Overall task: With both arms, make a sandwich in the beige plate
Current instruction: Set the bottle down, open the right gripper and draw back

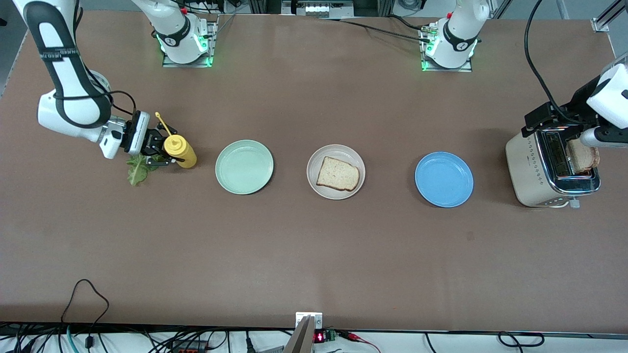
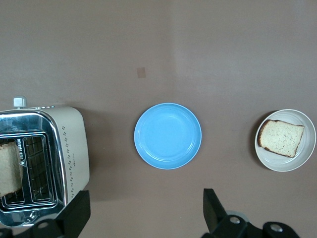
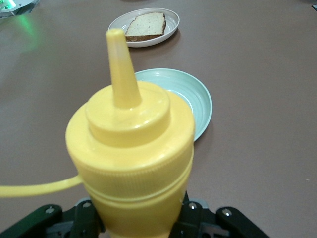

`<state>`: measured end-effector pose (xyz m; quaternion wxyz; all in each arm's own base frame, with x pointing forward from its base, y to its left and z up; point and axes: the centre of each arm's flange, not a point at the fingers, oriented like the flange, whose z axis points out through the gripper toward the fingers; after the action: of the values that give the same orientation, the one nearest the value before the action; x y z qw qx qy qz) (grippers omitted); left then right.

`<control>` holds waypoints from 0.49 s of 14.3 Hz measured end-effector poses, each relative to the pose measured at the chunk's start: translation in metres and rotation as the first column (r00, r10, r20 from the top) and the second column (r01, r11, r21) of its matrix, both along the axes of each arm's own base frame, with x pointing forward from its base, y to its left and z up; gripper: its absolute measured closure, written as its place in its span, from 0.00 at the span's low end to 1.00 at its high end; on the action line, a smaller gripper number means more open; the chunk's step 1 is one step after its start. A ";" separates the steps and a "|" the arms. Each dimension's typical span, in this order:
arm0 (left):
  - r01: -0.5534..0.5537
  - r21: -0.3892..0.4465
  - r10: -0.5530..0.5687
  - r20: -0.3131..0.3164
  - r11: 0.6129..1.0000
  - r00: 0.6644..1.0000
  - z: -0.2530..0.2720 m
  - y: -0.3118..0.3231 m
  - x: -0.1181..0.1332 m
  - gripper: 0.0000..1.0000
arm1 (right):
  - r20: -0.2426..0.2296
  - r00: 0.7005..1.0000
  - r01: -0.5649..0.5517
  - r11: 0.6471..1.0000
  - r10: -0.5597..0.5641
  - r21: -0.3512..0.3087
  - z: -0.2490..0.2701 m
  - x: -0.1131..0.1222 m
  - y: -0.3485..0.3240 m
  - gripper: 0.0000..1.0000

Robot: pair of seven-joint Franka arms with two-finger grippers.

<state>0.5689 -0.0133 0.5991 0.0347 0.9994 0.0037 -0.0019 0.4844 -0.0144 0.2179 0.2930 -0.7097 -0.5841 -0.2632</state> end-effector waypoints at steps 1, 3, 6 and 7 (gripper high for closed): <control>0.000 0.000 0.000 0.000 1.000 1.000 0.000 0.000 0.000 0.00 | -0.001 1.000 0.001 1.000 -0.001 0.014 -0.007 -0.002 -0.001 0.49; 0.000 0.000 0.000 0.000 1.000 1.000 0.000 0.000 0.000 0.00 | -0.002 1.000 0.007 0.999 -0.007 0.051 -0.019 -0.005 -0.003 0.49; 0.000 0.000 0.000 0.000 1.000 1.000 0.000 0.000 0.000 0.00 | -0.010 1.000 0.020 0.997 -0.019 0.072 -0.030 -0.007 -0.007 0.49; 0.000 0.000 0.000 0.000 1.000 1.000 0.000 0.000 0.000 0.00 | -0.013 1.000 0.023 0.997 -0.022 0.075 -0.031 -0.007 -0.007 0.49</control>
<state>0.5689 -0.0133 0.5989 0.0347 0.9994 0.0037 -0.0020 0.4774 -0.0219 0.1866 0.3201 -0.7063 -0.5641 -0.2837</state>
